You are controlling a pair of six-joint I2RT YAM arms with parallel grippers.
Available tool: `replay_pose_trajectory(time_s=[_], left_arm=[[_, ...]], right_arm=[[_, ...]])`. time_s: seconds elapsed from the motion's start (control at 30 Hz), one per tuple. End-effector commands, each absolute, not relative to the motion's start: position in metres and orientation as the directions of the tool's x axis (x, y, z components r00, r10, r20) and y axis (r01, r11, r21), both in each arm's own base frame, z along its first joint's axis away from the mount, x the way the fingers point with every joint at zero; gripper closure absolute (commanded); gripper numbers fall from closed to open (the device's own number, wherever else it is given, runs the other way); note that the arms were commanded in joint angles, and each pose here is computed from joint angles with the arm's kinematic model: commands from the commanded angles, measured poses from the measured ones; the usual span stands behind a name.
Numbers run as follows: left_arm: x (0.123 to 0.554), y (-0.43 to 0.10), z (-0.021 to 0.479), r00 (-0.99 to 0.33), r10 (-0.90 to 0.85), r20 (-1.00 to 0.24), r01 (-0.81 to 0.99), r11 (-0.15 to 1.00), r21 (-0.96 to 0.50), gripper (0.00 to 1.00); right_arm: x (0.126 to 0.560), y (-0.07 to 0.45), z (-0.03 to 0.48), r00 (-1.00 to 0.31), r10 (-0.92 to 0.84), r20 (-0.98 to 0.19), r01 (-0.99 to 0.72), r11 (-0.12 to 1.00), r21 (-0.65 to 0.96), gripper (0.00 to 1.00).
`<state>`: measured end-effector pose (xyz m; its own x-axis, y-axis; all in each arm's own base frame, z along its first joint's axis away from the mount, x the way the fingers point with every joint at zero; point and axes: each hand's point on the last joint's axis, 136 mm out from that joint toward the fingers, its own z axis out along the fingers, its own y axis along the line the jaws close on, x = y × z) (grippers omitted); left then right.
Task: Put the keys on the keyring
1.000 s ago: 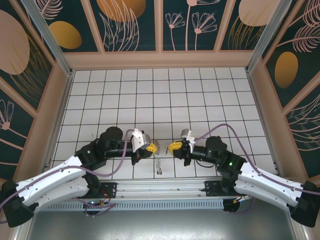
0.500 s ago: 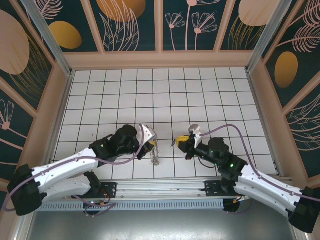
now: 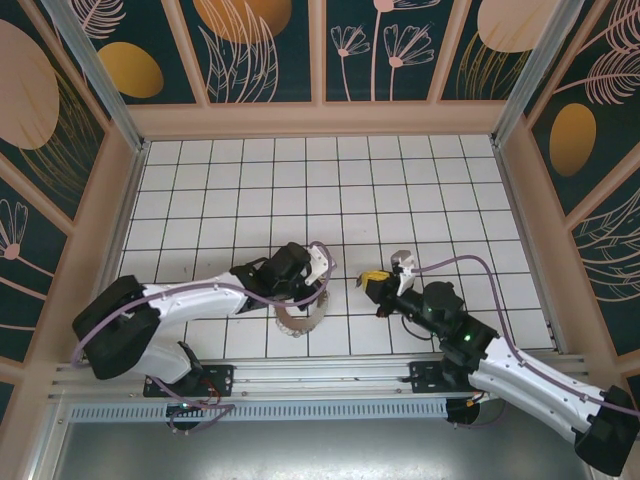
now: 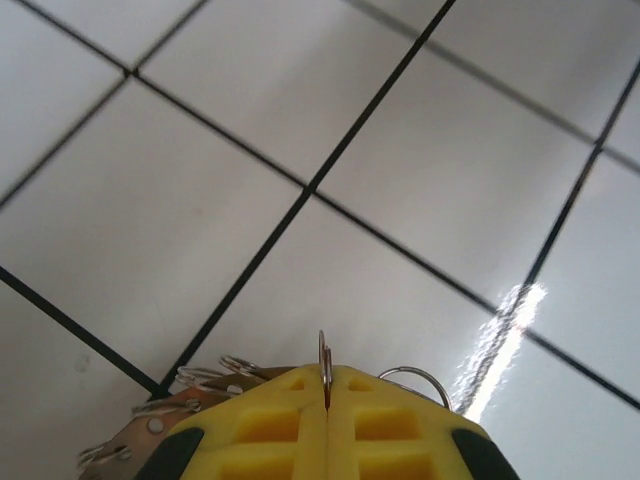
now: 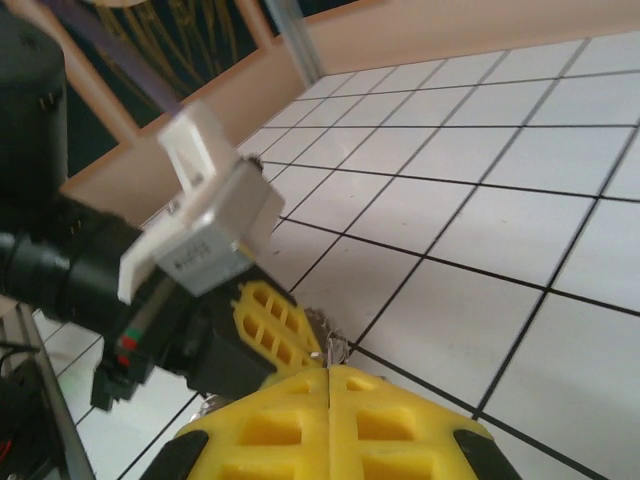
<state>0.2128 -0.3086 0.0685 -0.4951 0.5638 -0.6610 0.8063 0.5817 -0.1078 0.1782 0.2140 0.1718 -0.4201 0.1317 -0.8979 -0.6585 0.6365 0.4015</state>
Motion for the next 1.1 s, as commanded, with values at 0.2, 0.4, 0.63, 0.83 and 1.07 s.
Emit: replay_pose_trajectory(time_s=[0.2,0.4,0.63,0.83,1.07], left_arm=[[0.239,-0.318,0.058,-0.558,0.503,-0.660,0.765,0.621,-0.174,0.99],[0.241,-0.313,0.057,-0.577,0.504,-0.643,0.747,0.644,-0.165,0.66],[0.228,-0.295,0.070,-0.572,0.523,-0.632,0.750,0.646,-0.144,0.47],[0.212,-0.281,0.082,-0.576,0.511,-0.638,0.750,0.640,-0.165,0.46],[0.212,-0.286,0.092,-0.567,0.459,-0.684,0.749,0.632,-0.196,0.45]], right_arm=[[0.194,0.195,0.155,-0.473,0.227,-0.852,-0.538,0.691,0.483,1.00],[0.194,0.195,0.150,-0.491,0.227,-0.841,-0.536,0.682,0.498,1.00],[0.193,0.196,0.140,-0.528,0.215,-0.821,-0.530,0.672,0.517,1.00],[0.193,0.200,0.123,-0.594,0.191,-0.781,-0.498,0.675,0.544,1.00],[0.188,0.205,0.091,-0.708,0.177,-0.684,-0.417,0.677,0.606,1.00]])
